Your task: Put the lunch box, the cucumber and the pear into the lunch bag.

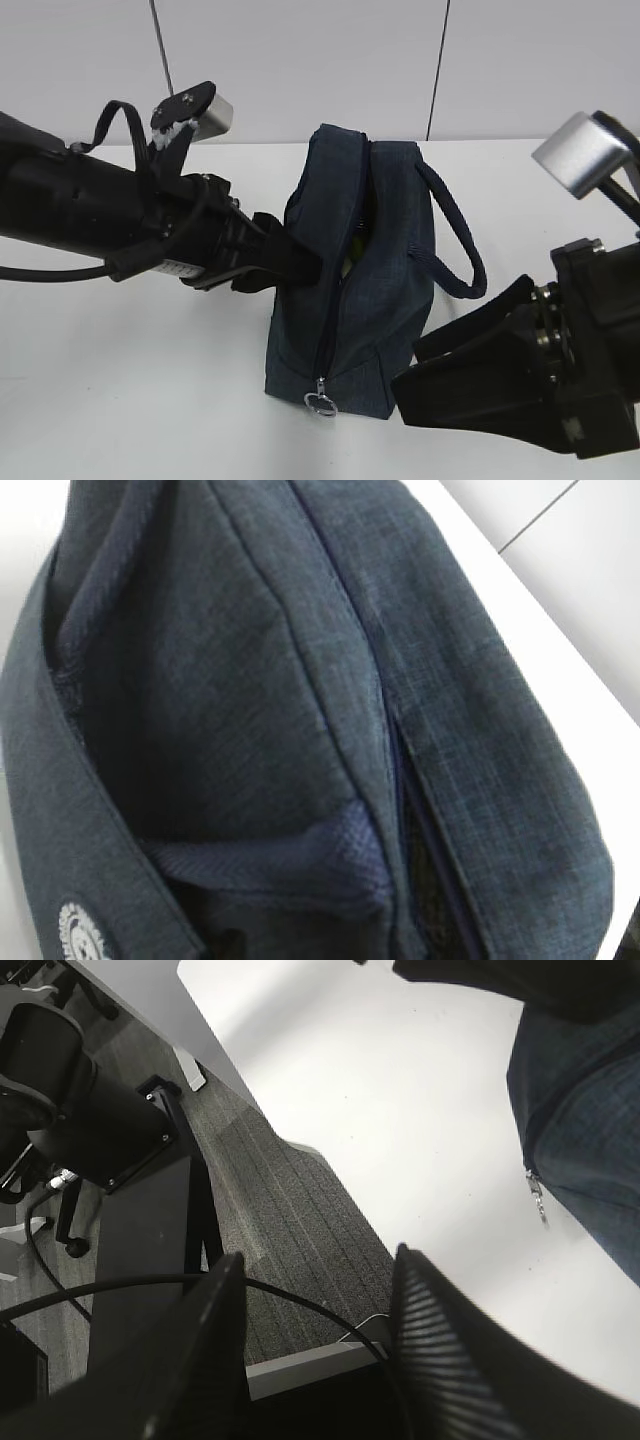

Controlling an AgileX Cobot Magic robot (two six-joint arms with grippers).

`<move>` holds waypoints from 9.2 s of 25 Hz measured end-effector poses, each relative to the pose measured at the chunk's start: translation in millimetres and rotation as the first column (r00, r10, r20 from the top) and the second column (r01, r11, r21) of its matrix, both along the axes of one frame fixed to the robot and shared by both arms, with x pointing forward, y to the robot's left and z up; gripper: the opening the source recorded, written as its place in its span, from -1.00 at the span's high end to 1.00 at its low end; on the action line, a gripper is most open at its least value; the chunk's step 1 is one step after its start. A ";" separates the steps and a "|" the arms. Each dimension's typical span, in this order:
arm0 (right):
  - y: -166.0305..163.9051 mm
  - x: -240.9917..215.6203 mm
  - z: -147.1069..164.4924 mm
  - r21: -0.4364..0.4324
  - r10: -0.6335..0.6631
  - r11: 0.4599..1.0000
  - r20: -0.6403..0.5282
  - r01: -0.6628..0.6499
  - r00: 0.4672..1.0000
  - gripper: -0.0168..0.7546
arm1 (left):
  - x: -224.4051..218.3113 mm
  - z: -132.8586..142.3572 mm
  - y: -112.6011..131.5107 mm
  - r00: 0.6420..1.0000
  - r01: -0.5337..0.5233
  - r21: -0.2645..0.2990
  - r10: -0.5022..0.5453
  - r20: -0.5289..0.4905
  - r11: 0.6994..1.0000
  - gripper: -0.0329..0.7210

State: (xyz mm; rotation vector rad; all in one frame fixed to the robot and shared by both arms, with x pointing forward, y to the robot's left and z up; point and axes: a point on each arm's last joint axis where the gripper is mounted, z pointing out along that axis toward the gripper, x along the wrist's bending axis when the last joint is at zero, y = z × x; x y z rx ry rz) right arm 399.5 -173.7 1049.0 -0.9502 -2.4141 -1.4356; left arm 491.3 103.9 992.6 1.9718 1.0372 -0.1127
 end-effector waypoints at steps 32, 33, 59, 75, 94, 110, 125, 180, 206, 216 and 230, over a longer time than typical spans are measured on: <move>-1.8 25.6 -37.9 -0.211 0.064 0.976 0.072 -0.047 0.995 -0.02 | -2.6 -7.6 -4.4 0.995 0.037 -0.044 -0.041 -0.089 0.998 0.93; -0.4 27.2 -37.6 -0.195 0.069 0.979 0.092 -0.050 0.993 -0.02 | -2.6 -7.6 -4.4 0.995 0.037 -0.044 -0.041 -0.089 0.998 0.94; 15.7 70.0 -107.1 -0.154 0.002 0.988 -0.019 -0.005 1.000 -0.02 | 3.9 5.9 -10.7 0.995 0.073 -0.079 -0.078 -0.060 0.994 0.95; 13.1 83.5 -125.8 -0.202 -0.089 0.975 0.005 0.088 0.996 -0.02 | 4.3 8.3 -12.5 0.995 0.049 -0.122 -0.059 -0.084 0.991 0.95; 20.9 93.0 -139.6 -0.111 -0.143 0.983 0.003 0.143 0.990 -0.02 | 6.1 8.8 -13.0 0.993 0.014 -0.153 -0.032 -0.116 0.988 0.95; 26.4 100.6 -131.5 -0.072 -0.114 0.991 0.031 0.116 0.993 0.11 | 10.7 -10.8 -17.3 0.968 -0.039 -0.160 -0.003 -0.252 0.986 0.95; 21.1 98.3 -132.6 -0.218 0.018 0.976 0.125 0.010 0.992 0.14 | 20.1 -12.0 -10.1 0.963 -0.116 -0.165 0.071 -0.259 0.979 0.96; 47.9 89.6 -127.1 -0.359 0.108 0.933 0.347 0.026 0.931 0.14 | 26.2 -22.5 -13.2 0.918 -0.224 -0.196 0.139 -0.371 0.955 0.96; 54.3 101.6 -151.9 -0.381 0.101 0.924 0.285 0.016 0.953 -0.11 | 26.0 -22.3 -13.4 0.918 -0.221 -0.198 0.135 -0.373 0.955 0.96; 58.9 107.1 -147.9 -0.358 0.101 0.934 0.297 0.013 0.950 -0.04 | 26.9 -22.6 -12.5 0.918 -0.228 -0.194 0.144 -0.370 0.954 0.96; 64.7 105.2 -143.4 -0.289 0.101 0.957 0.280 -0.017 0.955 0.34 | 27.0 -22.9 -12.5 0.918 -0.229 -0.193 0.145 -0.370 0.954 0.96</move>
